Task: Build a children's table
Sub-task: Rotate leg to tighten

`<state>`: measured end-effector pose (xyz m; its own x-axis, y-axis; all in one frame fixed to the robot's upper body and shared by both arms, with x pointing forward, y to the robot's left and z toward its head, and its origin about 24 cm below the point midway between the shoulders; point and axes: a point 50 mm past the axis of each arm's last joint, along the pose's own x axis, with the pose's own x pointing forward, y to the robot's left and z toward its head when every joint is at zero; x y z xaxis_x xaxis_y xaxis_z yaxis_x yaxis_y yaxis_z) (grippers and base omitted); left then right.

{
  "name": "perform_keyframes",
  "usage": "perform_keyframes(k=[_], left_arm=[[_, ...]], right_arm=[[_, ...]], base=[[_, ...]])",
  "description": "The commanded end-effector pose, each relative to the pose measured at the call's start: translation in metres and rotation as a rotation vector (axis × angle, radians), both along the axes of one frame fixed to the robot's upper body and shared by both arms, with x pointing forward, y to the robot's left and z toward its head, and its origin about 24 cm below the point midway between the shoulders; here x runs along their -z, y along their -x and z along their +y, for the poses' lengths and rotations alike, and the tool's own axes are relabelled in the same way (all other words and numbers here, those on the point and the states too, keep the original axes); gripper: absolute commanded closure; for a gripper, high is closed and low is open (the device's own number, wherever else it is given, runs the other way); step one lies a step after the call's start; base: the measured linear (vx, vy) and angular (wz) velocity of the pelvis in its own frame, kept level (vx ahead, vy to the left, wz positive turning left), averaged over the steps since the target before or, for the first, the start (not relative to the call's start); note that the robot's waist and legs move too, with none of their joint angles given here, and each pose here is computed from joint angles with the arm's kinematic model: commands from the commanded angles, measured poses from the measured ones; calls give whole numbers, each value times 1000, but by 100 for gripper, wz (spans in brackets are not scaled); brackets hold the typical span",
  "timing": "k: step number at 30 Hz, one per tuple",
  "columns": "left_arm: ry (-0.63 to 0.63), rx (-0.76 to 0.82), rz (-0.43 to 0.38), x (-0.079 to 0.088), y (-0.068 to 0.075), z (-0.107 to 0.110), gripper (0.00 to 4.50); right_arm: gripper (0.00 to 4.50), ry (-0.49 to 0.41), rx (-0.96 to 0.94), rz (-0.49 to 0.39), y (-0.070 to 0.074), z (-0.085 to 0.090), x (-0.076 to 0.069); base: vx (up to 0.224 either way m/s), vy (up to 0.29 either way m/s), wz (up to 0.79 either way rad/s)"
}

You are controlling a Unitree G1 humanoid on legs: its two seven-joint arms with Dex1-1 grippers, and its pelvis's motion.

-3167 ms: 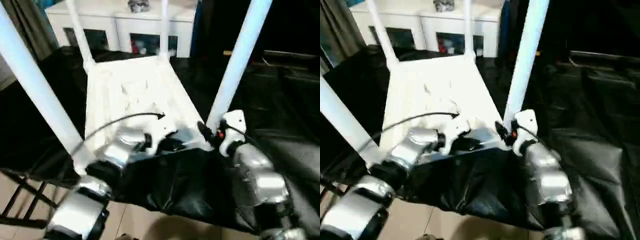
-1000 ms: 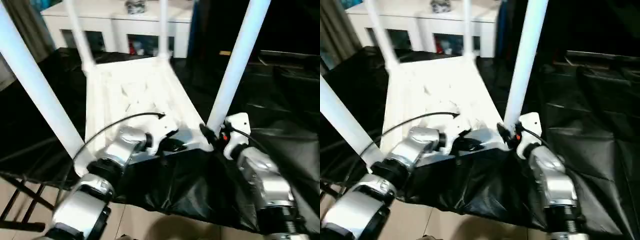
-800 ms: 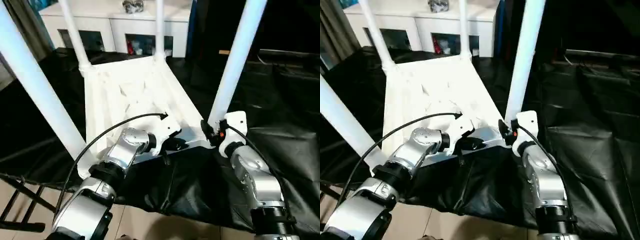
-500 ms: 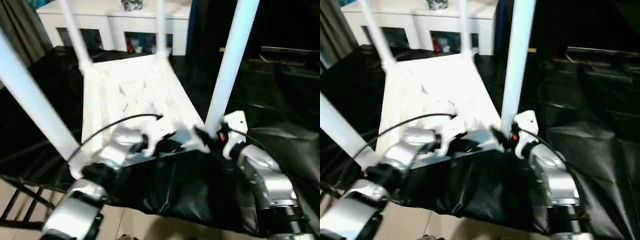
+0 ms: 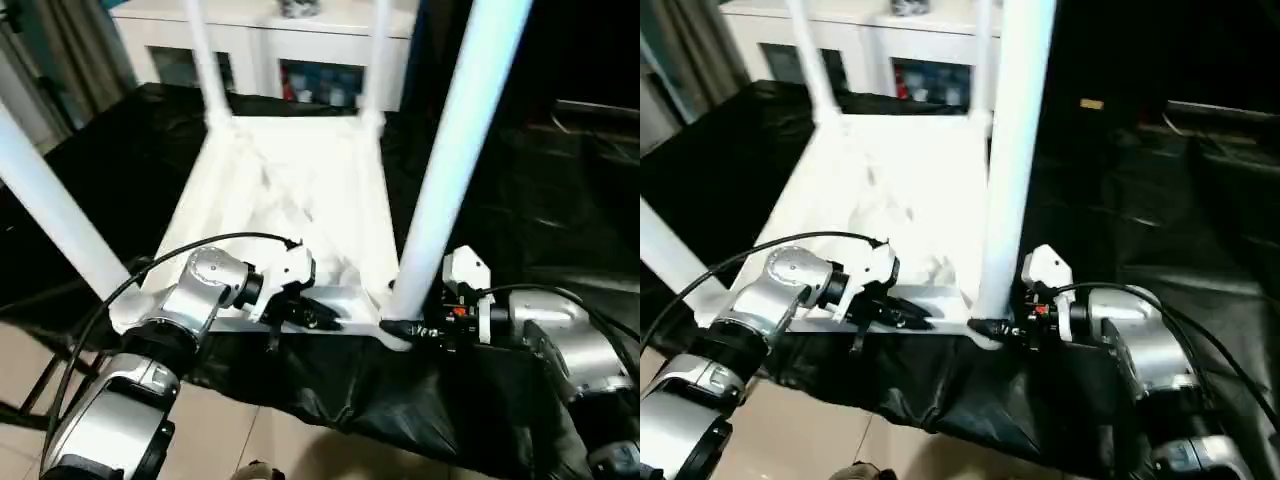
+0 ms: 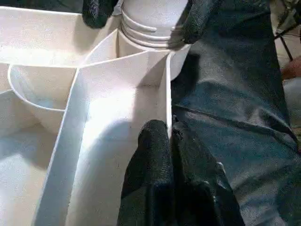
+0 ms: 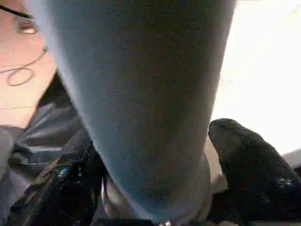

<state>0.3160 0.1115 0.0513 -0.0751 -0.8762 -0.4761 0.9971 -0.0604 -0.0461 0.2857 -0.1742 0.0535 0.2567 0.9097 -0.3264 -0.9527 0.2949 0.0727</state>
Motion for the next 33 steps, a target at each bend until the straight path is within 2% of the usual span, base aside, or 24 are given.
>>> perform_keyframes(k=[1,8,18,21,22,23,24,28,31,33], left_arm=[[20,79,-37,-13,-3,-10,450],[16,77,-42,-11,-3,-6,450],[14,-9,-51,-7,-7,-1,450],[17,-95,-69,-6,-12,-5,450],[1,-172,-93,-5,-16,-10,450],[1,-174,-93,-5,-16,-10,450],[20,-233,-101,-4,-19,-19,450],[48,-270,-101,-4,-18,-30,450],[63,-355,-115,2,-11,-61,450],[62,-364,-122,2,-10,-67,450]], right_arm=[[129,-12,-26,-19,-3,1,-5],[188,7,-96,-1,2,5,2],[196,-14,-73,4,3,13,11],[196,-59,27,-4,3,17,14],[196,-72,169,-17,0,20,19],[196,-72,173,-18,0,20,19],[196,-71,314,-38,-4,23,23],[198,-76,449,-44,-6,28,28],[198,-50,785,-55,-8,46,31],[198,-39,821,-63,-7,50,30]], base=[[0,0,0],[0,0,0],[0,0,0],[0,0,0],[0,0,0],[0,0,0],[0,0,0],[0,0,0],[0,0,0],[0,0,0]])
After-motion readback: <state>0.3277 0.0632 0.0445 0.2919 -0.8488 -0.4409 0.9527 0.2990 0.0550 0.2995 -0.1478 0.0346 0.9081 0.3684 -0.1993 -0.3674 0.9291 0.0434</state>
